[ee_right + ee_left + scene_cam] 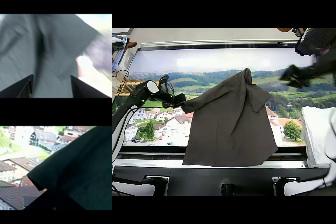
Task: Fold the clothes and pants, and hang the long-sleeved shirts on hangers.
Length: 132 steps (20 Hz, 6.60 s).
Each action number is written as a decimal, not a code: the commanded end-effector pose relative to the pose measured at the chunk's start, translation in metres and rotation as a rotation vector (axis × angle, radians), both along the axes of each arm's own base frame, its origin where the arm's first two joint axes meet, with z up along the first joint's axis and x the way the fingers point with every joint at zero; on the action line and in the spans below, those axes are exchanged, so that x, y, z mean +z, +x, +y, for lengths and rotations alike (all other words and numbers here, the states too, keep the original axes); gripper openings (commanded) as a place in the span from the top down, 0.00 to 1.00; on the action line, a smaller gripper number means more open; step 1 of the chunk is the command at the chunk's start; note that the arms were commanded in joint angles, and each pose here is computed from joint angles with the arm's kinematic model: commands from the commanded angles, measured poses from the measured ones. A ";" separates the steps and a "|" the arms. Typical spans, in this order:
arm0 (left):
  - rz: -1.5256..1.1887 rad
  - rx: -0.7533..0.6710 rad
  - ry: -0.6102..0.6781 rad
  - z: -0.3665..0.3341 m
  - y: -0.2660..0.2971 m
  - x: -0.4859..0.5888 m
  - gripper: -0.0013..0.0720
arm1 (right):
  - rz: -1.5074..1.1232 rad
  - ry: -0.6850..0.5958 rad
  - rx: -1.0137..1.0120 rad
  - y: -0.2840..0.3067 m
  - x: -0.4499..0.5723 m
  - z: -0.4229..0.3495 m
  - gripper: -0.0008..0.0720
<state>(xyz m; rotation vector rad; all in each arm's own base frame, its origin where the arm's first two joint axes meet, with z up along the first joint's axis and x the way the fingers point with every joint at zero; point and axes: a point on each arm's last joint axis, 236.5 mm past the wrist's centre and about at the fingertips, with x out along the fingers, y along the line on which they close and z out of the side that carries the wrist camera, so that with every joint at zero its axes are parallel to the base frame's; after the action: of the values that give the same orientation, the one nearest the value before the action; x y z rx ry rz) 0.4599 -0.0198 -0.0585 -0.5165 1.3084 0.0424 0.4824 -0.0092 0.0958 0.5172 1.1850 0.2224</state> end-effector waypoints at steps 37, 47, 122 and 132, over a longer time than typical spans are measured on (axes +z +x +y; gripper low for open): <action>0.169 -0.059 -0.034 -0.010 -0.042 -0.004 0.96 | 0.073 -0.064 -0.380 -0.107 -0.080 -0.015 0.94; 0.221 -0.085 -0.044 -0.016 -0.055 -0.004 0.96 | 0.040 0.233 -0.532 0.106 -0.081 -0.031 0.87; -1.214 0.029 0.251 0.023 -0.085 0.550 0.96 | -1.124 0.085 0.132 -0.243 0.423 0.132 0.94; -1.294 0.314 0.504 0.087 -0.191 0.585 0.96 | -1.234 0.060 -0.084 -0.257 0.465 0.100 0.94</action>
<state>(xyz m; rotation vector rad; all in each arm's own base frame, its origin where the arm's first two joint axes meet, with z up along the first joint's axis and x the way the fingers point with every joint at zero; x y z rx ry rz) 0.2650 0.0539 0.5365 -0.2345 -0.1071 0.1893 0.2036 0.1066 0.5675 0.3002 -0.0775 0.4836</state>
